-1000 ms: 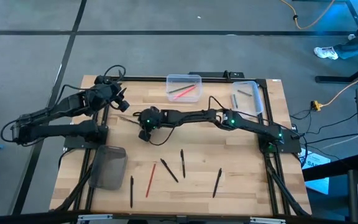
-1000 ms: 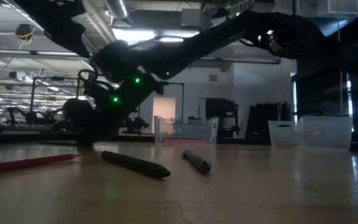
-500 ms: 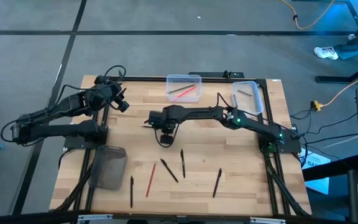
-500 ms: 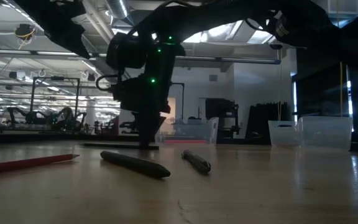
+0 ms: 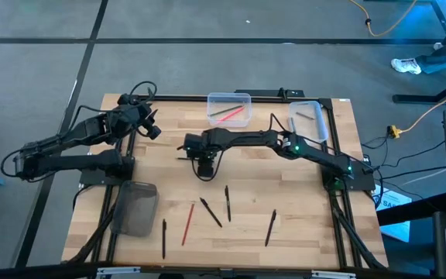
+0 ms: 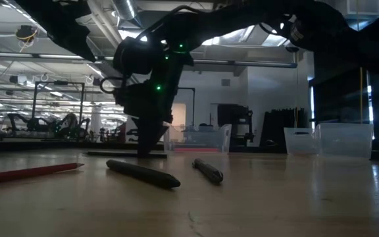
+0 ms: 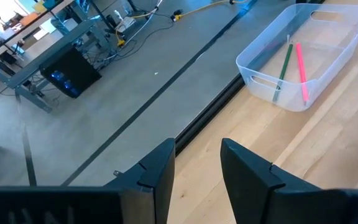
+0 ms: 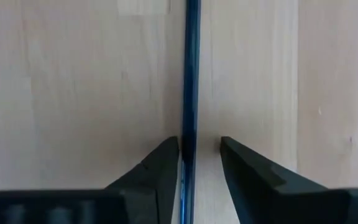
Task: Sort crayons/erasers/pens/pencils in bins
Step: Put the blue pencil into the left transparent bin
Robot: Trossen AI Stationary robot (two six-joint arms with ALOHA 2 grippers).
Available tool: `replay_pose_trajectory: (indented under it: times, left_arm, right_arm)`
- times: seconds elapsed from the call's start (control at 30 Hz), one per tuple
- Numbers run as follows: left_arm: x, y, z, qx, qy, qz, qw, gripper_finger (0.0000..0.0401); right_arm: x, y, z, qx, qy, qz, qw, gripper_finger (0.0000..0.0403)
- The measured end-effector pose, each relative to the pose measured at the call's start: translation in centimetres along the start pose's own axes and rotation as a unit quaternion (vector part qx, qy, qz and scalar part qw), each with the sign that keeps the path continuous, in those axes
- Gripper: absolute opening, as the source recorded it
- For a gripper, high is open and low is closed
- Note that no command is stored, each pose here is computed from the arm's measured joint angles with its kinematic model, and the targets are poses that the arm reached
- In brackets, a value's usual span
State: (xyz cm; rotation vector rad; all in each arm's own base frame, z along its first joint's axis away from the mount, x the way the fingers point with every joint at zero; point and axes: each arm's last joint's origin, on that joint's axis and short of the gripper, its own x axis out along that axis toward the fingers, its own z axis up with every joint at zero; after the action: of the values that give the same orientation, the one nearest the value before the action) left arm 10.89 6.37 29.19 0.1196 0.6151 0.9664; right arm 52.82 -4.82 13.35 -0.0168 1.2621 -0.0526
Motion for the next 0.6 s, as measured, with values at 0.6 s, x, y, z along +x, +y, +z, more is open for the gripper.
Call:
replay_pose_trajectory:
  times: [0.6]
  left_arm:
    - [0.0, 0.0, 0.0, 0.000, 0.000, 0.000, 1.000, 0.0124]
  right_arm:
    - [1.4, 0.0, 0.9, -0.008, -0.053, 0.021, 0.998, 0.0049]
